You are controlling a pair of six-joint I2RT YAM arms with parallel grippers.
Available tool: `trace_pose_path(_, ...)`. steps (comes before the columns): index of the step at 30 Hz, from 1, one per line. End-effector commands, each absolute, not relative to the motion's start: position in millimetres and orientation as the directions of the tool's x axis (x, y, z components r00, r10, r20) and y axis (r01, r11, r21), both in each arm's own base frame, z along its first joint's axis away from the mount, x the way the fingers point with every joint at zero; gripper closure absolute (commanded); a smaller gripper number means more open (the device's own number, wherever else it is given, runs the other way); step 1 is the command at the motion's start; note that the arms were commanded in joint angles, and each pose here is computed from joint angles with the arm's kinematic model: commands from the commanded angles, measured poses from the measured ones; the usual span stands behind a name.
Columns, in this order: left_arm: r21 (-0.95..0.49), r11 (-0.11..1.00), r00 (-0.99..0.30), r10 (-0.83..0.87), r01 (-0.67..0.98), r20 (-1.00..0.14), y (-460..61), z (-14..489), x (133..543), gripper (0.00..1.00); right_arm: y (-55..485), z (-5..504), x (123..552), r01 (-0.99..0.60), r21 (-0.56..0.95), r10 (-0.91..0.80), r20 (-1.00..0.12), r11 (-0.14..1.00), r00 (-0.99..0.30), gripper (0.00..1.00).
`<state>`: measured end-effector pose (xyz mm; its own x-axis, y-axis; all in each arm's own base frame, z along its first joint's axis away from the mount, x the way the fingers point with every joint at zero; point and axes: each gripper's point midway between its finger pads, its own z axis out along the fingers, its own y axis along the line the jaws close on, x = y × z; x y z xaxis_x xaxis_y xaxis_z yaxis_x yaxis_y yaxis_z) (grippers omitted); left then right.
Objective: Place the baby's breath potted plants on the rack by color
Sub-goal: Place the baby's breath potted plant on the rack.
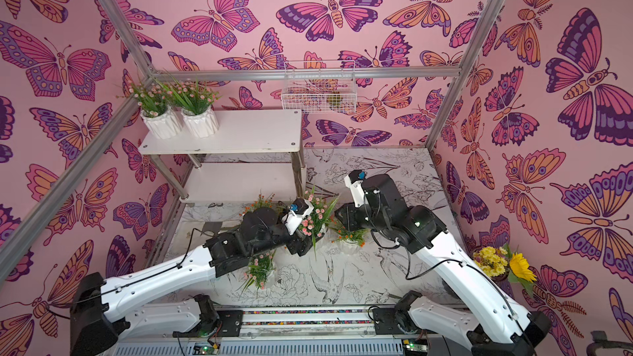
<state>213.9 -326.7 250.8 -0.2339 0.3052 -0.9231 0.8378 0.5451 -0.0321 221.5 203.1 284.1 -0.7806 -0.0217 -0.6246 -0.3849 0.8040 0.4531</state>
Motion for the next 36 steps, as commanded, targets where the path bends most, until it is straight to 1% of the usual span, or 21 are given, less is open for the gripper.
trace_pose_path(1, -0.010, 0.574, -0.157, 0.208, 0.819, -0.965, -320.9, 304.5, 223.3, 0.30, 190.9, 277.1, 220.3, -0.353, 0.443, -0.001, -0.622, 0.824, -0.783, 0.75)
trace_pose_path(9, -0.004, 0.618, -0.168, 0.208, 0.786, -0.963, -304.4, 332.7, 237.9, 0.30, 175.2, 262.4, 215.0, -0.310, 0.447, 0.038, -0.617, 0.839, -0.786, 0.74)
trace_pose_path(23, -0.001, 0.681, -0.138, 0.146, 0.732, -0.980, -275.1, 398.3, 270.2, 0.30, 170.3, 240.2, 210.7, -0.280, 0.465, 0.060, -0.592, 0.840, -0.803, 0.74)
trace_pose_path(29, -0.019, 0.689, -0.141, 0.121, 0.725, -0.983, -270.8, 422.2, 288.1, 0.30, 171.5, 233.9, 209.7, -0.277, 0.475, 0.063, -0.583, 0.835, -0.810, 0.74)
trace_pose_path(36, -0.008, 0.696, -0.108, 0.099, 0.718, -0.989, -265.8, 451.9, 297.5, 0.30, 170.9, 228.5, 209.9, -0.271, 0.474, 0.062, -0.576, 0.838, -0.815, 0.74)
